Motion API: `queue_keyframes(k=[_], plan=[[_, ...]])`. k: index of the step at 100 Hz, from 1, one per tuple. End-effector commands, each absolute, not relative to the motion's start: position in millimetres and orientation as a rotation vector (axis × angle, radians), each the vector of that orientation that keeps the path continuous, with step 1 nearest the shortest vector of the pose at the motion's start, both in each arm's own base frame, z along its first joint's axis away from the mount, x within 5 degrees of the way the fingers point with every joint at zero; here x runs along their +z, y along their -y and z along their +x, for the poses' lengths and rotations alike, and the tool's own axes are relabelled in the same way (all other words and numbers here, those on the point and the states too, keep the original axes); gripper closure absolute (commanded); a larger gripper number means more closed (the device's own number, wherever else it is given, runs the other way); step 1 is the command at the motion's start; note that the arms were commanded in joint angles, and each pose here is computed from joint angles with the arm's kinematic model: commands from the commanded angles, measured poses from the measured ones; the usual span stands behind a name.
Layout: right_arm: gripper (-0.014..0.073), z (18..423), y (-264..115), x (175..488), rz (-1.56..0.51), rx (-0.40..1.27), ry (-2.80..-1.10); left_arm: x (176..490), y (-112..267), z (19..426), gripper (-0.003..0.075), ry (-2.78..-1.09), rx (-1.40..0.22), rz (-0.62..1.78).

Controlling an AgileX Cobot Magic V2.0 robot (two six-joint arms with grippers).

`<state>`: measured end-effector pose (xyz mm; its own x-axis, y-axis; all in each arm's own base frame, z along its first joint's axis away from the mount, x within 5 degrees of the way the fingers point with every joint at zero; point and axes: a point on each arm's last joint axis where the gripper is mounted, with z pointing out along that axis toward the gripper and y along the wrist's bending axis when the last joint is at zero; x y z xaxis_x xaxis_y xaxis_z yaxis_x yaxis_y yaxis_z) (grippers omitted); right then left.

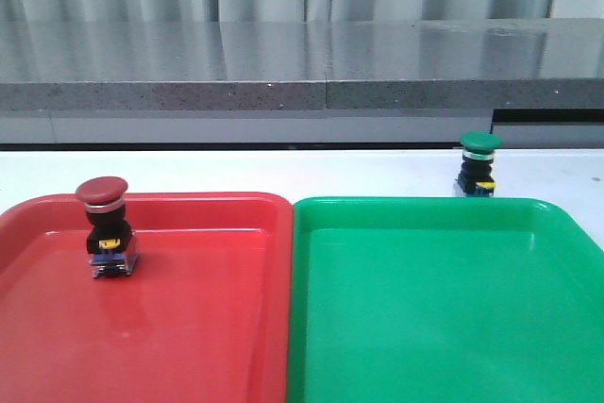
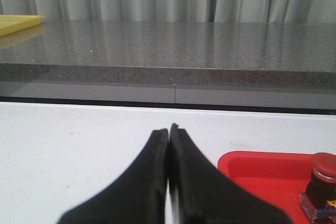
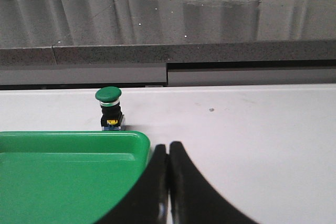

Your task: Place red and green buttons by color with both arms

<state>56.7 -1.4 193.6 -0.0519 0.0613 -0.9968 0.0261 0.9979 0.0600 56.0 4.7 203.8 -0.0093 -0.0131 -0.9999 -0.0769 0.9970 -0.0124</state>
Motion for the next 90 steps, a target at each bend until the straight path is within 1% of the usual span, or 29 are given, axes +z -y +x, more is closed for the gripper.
queue_keyframes(k=[1, 30, 46, 58, 66, 75, 90], plan=[[0.0662, 54.7, 1.3, 206.8, 0.061, 0.028, -1.506, 198.7, -4.0, 55.3, 0.0739, -1.511, 0.042, -0.069], [0.0662, 54.5, 1.2, 208.9, 0.06, 0.029, -1.483, 198.7, -4.0, 55.3, 0.0739, -1.511, 0.042, -0.069], [0.0662, 53.0, 1.3, 219.3, 0.086, 0.063, -1.401, 198.7, -4.0, 55.3, 0.0739, -1.511, 0.042, -0.069], [0.0662, 48.2, 1.2, 242.1, 0.091, 0.074, -1.346, 198.7, -4.0, 55.3, 0.0739, -1.511, 0.042, -0.069], [0.0662, 44.5, 0.9, 258.6, 0.088, 0.073, -1.351, 198.7, -4.0, 55.3, 0.0739, -1.511, 0.042, -0.069], [0.0662, 43.0, 0.6, 278.7, 0.088, 0.073, -1.418, 198.7, -4.0, 55.3, 0.0739, -1.511, 0.042, -0.069], [0.0662, 49.8, 0.2, 317.0, 0.094, 0.073, -1.594, 198.7, -4.0, 55.3, 0.0739, -1.511, 0.042, -0.069]])
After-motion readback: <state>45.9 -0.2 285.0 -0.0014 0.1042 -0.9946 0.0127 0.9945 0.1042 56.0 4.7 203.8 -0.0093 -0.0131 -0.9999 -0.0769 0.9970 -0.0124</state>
